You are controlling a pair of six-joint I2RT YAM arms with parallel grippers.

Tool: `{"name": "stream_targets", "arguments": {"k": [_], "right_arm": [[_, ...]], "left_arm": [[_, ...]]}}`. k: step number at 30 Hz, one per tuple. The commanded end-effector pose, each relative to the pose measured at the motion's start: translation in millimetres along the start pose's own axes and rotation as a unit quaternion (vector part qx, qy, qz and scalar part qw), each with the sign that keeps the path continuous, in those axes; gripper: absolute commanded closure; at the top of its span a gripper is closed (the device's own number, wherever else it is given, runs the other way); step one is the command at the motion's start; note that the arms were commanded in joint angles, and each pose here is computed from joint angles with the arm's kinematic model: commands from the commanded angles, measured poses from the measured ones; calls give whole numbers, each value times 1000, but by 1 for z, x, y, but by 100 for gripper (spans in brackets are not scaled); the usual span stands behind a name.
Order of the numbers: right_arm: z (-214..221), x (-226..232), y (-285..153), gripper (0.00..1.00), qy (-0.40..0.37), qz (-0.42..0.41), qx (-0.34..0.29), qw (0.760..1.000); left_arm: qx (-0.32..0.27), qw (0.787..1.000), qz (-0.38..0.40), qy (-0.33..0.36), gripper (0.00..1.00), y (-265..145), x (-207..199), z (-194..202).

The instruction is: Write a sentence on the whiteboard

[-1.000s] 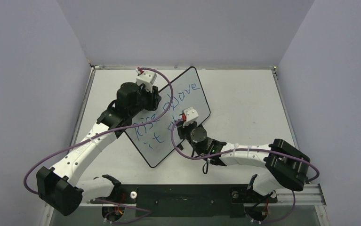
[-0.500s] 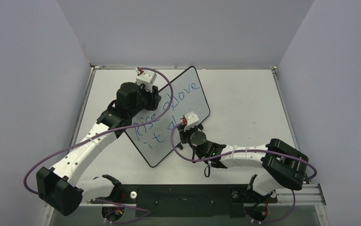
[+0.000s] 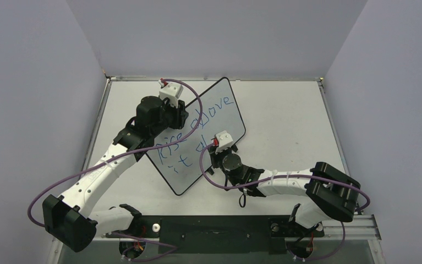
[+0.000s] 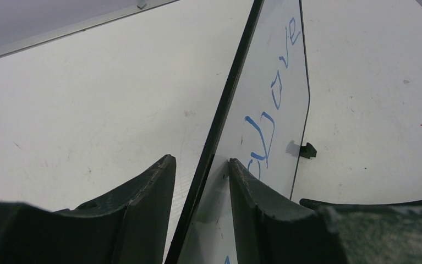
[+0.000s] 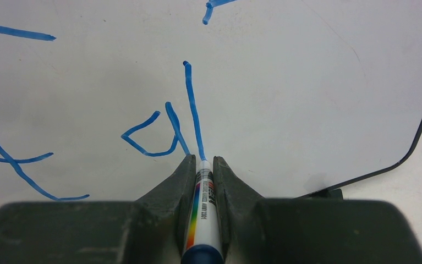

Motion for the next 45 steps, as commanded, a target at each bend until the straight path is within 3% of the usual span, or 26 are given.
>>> {"name": "stream_targets", "arguments": {"k": [1,15,28,45], "right_arm": [[-11,2,5,100,2,6,-11,1000],[-40,8,6,100,-12,5,-28,1000],[-65,0,-20,100,-8,12,-55,998],[-111,-1,-1,100,-13,5,-91,996]], "left_arm": [[-87,996,8,0,100,-11,-2,-51],[-87,996,10,0,100,-11,-3,-51],[-87,996,13,-1,100,-11,-4,-51],[-85,996,12,1,100,-10,-4,-50]]}}
Point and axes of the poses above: each gripper's point midway between its finger pads, its own y axis out along the fingers, its own x axis along the line the jaws close on, z = x × y, the point moved 2 cm from there along -y, back along the fingers, and after that the axes turned 10 degrees about y, right-handed, at the moved point
